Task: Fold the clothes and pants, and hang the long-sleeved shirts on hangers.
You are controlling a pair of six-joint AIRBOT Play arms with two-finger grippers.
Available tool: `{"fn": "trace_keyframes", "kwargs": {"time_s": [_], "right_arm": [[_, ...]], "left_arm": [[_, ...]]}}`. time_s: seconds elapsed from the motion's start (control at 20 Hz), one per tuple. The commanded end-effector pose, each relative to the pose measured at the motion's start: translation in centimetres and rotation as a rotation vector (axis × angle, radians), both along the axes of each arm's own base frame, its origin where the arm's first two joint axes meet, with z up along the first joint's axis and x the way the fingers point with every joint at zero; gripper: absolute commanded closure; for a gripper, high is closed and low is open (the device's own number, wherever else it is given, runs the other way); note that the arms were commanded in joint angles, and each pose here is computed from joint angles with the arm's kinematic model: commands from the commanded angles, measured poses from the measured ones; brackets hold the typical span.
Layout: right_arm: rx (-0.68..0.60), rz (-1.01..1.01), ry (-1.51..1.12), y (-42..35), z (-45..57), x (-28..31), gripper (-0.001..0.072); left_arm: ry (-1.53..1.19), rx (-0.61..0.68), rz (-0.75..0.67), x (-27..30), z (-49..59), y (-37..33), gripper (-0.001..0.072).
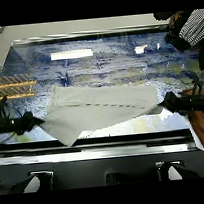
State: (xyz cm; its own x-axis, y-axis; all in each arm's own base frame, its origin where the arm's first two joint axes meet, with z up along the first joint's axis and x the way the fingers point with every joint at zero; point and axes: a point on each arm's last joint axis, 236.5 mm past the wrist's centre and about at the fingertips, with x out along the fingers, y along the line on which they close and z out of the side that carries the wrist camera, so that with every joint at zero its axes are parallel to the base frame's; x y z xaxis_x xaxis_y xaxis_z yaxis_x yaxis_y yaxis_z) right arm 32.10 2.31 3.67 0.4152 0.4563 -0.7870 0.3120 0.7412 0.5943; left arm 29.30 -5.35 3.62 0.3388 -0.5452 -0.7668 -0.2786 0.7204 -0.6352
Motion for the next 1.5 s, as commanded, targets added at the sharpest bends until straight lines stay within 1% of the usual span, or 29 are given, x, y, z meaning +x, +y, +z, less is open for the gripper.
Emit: {"fn": "trace_keyframes", "kwargs": {"time_s": [0.0, 0.2, 0.4, 0.6, 0.8, 0.95, 1.15, 1.25, 1.3, 1.35, 1.4, 1.45], "right_arm": [[-0.002, -0.044, -0.052, -1.8, -1.7, 5.0, 0.068], [-0.032, -0.09, -0.083, -4.0, -2.9, 9.1, 0.068], [-0.025, -0.08, -0.069, -4.7, -4.6, 11.0, 0.068], [-0.017, -0.108, -0.078, -5.1, -5.4, 12.6, 0.068], [-0.071, -0.041, -0.097, -2.9, -6.3, 14.4, 0.068], [-0.125, -0.103, -0.069, -4.0, -7.4, 15.0, 0.068], [-0.171, -0.104, -0.053, -4.9, -7.9, 14.7, 0.068], [-0.164, -0.121, -0.047, -5.0, -8.4, 14.9, 0.0678], [-0.158, -0.134, -0.037, -5.1, -8.7, 14.9, 0.0677], [-0.151, -0.141, -0.031, -5.0, -8.8, 14.9, 0.0657], [-0.138, -0.152, -0.027, -4.9, -8.6, 15.0, 0.0556], [-0.121, -0.148, -0.012, -5.0, -8.1, 14.7, 0.0469]], "left_arm": [[-0.027, -0.007, -0.002, 6.1, -0.9, 0.6, 0.0691], [-0.033, -0.001, -0.052, 12.3, -2.0, 0.1, 0.069], [-0.052, 0.001, -0.104, 17.4, -2.8, -0.7, 0.069], [-0.045, -0.011, -0.083, 21.1, -3.9, -0.2, 0.069], [-0.056, -0.017, -0.062, 23.9, -4.1, 0.3, 0.069], [-0.05, -0.023, -0.038, 25.4, -5.4, 0.6, 0.0691], [-0.005, -0.03, -0.053, 25.6, -8.4, -0.3, 0.069], [0.02, -0.036, -0.065, 25.4, -9.7, -0.9, 0.0685], [0.022, -0.035, -0.062, 25.4, -10.0, -0.9, 0.0617], [0.017, -0.034, -0.059, 25.6, -9.9, -0.8, 0.0494], [0.005, -0.032, -0.059, 25.8, -9.3, -0.6, 0.0414], [-0.014, -0.029, -0.061, 26.1, -8.3, -0.3, 0.0382]]}}
